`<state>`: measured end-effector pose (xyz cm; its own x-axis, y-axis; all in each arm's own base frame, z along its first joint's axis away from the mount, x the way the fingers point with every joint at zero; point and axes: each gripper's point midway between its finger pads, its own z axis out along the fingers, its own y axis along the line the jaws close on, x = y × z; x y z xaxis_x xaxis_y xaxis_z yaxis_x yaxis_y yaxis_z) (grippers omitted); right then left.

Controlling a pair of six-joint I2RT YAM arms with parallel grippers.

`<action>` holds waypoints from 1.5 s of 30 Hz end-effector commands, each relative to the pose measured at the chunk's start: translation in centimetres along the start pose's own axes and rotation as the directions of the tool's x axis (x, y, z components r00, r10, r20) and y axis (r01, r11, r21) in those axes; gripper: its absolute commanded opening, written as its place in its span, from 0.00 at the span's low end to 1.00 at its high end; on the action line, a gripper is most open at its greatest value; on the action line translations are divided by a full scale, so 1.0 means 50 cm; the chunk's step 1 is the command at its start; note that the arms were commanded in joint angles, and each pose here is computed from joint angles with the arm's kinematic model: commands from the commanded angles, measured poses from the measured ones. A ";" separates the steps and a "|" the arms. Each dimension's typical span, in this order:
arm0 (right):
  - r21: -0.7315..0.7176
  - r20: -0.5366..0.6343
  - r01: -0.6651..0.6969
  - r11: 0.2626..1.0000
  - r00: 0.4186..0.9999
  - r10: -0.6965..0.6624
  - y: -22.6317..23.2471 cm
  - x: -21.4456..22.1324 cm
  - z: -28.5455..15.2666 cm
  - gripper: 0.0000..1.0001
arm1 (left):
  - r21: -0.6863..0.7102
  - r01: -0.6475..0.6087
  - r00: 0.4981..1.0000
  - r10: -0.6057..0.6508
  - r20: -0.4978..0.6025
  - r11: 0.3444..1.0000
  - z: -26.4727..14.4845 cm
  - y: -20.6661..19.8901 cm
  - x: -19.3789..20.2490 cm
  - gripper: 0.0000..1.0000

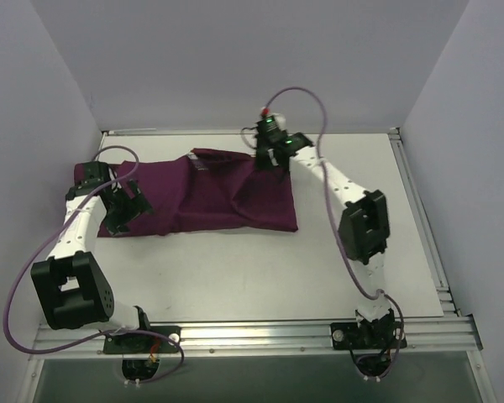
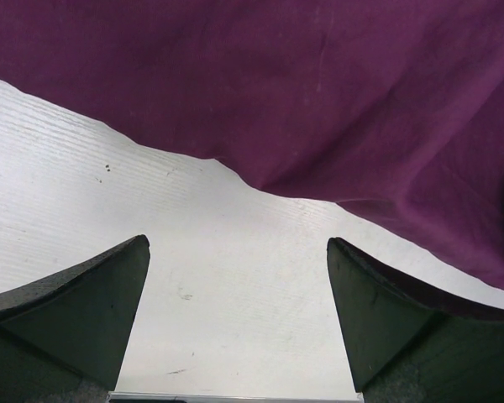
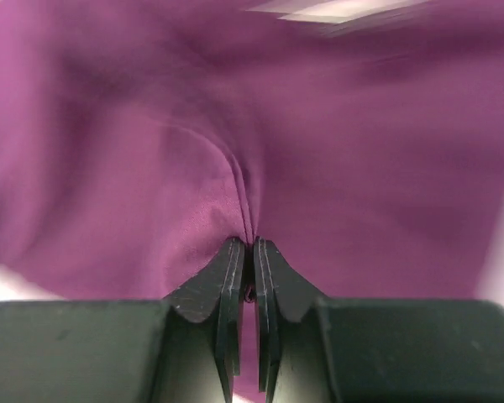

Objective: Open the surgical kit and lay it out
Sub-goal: Open the surgical kit at the center of the board.

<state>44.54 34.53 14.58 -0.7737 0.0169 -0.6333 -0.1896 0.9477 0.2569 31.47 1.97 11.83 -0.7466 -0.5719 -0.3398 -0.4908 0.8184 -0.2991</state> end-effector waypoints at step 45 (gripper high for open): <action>0.269 -0.047 -0.374 0.888 0.915 0.400 -0.607 0.066 -0.062 0.13 | -0.102 -0.038 0.987 0.021 -0.161 0.994 0.237 -0.025 -0.068 0.19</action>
<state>47.55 -0.31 9.75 -0.7681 0.3430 -0.5407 0.3398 0.9341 0.1099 39.08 2.98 2.71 -0.8244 -0.5285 -0.2024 -0.5067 0.8486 -0.1522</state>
